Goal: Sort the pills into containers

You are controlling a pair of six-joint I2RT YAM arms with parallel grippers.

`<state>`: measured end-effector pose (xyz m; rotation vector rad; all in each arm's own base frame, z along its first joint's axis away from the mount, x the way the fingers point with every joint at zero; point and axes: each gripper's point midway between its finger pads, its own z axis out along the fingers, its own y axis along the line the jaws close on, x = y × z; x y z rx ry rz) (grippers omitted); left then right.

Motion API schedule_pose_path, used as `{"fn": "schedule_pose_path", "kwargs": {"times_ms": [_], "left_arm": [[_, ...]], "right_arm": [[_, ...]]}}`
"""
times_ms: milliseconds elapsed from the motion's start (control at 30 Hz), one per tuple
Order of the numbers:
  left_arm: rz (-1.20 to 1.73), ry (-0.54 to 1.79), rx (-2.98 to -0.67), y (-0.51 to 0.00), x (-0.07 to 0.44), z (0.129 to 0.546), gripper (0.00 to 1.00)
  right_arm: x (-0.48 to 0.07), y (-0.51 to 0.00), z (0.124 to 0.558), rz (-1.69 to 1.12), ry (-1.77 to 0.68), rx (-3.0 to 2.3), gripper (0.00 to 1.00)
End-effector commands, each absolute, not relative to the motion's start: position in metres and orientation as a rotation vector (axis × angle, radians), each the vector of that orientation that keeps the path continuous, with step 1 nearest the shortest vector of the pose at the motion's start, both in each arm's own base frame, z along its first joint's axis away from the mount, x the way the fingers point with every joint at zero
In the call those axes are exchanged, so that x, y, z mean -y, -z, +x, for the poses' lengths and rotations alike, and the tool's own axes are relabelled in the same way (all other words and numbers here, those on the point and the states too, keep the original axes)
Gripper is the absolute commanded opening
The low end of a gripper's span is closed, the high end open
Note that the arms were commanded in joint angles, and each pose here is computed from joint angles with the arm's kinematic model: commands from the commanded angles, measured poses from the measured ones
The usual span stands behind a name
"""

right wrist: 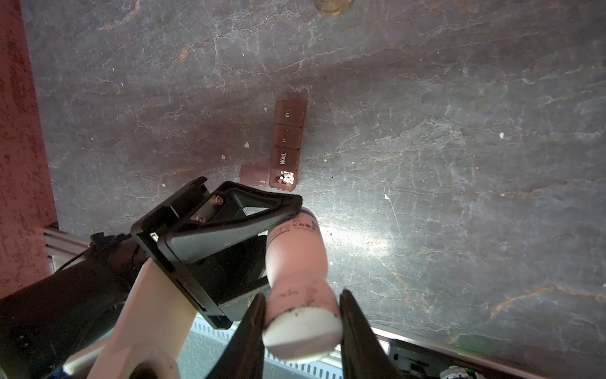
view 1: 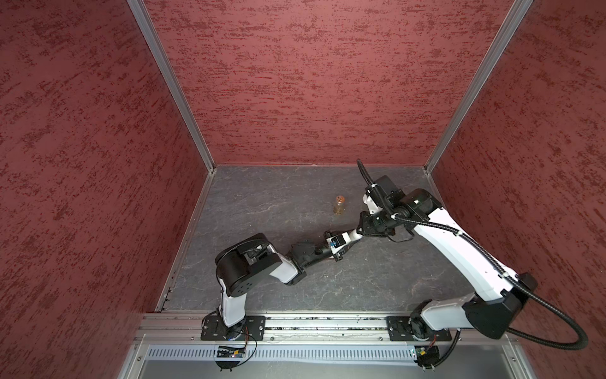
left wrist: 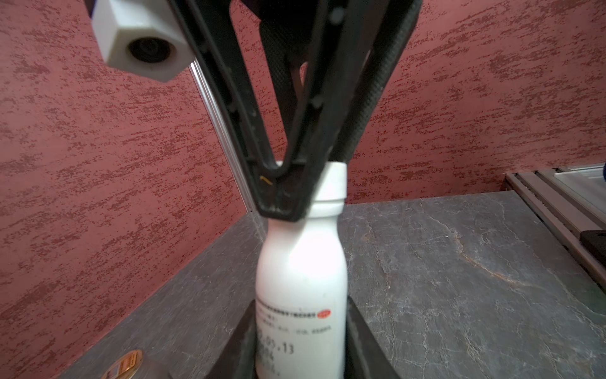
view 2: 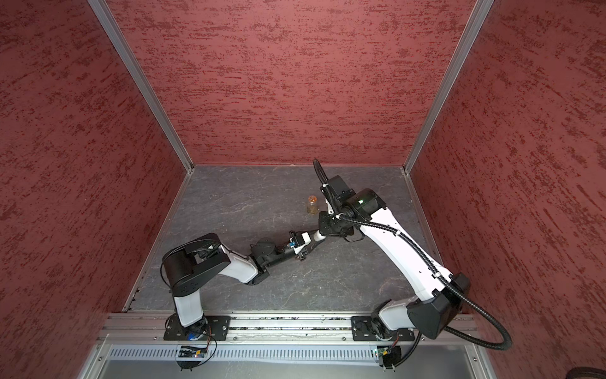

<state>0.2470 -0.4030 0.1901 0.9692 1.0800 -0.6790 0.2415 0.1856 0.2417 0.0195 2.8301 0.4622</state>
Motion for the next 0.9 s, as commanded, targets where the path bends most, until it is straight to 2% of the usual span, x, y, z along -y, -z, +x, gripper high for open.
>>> {"fn": "schedule_pose_path", "kwargs": {"times_ms": [0, 167, 267, 400, 533, 667, 867], "left_arm": [[0.96, 0.624, -1.06, -0.196, 0.401, 0.246, 0.0], [0.952, 0.622, -1.067, -0.196, 0.403, 0.244, 0.0], [0.947, 0.629, -1.071, -0.196, 0.405, 0.243, 0.16], [0.948, 0.632, -1.07, -0.196, 0.406, 0.241, 0.54], [0.94, 0.628, -1.073, -0.198, 0.405, 0.239, 0.7], [0.932, 0.627, -1.076, -0.2, 0.404, 0.238, 0.8], [0.919, 0.623, -1.085, -0.202, 0.399, 0.234, 0.86]], "right_arm": [[-0.173, -0.257, 0.25, 0.19, -0.428, -2.747, 0.2], [-0.17, -0.255, 0.246, 0.177, -0.422, -2.752, 0.2], [-0.17, -0.254, 0.245, 0.156, -0.416, -2.756, 0.2], [-0.17, -0.252, 0.244, 0.126, -0.413, -2.765, 0.19], [-0.169, -0.251, 0.244, 0.105, -0.4, -2.763, 0.19], [-0.168, -0.25, 0.245, 0.084, -0.385, -2.761, 0.19], [-0.167, -0.25, 0.247, 0.058, -0.361, -2.756, 0.19]]}}
